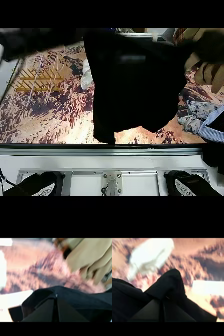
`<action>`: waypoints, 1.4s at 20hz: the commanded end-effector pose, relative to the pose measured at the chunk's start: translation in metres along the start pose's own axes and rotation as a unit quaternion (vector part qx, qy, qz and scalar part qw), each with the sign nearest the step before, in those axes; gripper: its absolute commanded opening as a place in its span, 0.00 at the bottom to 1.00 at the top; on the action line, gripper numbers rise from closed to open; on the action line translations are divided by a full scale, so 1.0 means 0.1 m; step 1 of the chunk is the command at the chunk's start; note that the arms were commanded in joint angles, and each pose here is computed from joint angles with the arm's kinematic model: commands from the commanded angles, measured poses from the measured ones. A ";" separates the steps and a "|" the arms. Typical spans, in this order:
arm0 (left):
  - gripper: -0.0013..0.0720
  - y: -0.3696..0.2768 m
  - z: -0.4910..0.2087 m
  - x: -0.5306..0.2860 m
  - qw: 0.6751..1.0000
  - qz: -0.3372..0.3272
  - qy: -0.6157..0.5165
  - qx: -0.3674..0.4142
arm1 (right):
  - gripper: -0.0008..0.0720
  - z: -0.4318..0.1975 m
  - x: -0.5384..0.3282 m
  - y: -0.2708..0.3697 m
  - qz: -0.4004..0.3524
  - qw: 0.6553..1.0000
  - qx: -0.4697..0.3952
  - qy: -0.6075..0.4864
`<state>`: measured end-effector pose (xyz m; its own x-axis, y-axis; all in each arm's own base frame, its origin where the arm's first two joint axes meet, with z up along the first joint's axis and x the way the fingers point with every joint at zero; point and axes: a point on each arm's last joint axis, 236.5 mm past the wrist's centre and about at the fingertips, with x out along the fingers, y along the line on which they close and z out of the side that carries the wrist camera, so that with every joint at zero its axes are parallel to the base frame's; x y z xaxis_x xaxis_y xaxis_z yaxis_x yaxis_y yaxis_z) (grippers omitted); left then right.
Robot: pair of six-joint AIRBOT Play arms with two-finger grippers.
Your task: Fold the clothes and pants, and hang the long-sleeved shirts on hangers.
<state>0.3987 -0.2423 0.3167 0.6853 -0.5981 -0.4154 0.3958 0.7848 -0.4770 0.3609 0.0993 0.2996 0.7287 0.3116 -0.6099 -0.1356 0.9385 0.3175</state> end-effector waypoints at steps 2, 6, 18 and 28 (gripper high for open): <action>0.04 0.57 -1.79 0.31 0.975 0.063 0.212 -0.016 | 0.05 -1.55 0.85 -0.41 -0.047 0.980 0.031 0.189; 0.04 0.84 -3.31 0.17 0.931 0.089 0.354 -0.019 | 0.05 -2.60 1.17 -0.64 -0.059 0.952 0.069 0.293; 0.04 1.08 -3.56 0.11 0.919 0.115 0.374 -0.047 | 0.97 -2.49 0.98 -0.55 -0.049 0.966 -0.075 0.244; 0.04 1.08 -3.57 0.11 0.919 0.115 0.375 -0.047 | 0.61 -2.73 1.07 0.15 0.034 0.936 -0.259 0.236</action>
<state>0.2307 -0.2222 -0.0158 0.1155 -0.3898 -0.9136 0.2154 0.9077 -0.3601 0.2677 0.1663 0.0438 0.3629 0.2825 -0.8880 -0.4333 0.8948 0.1076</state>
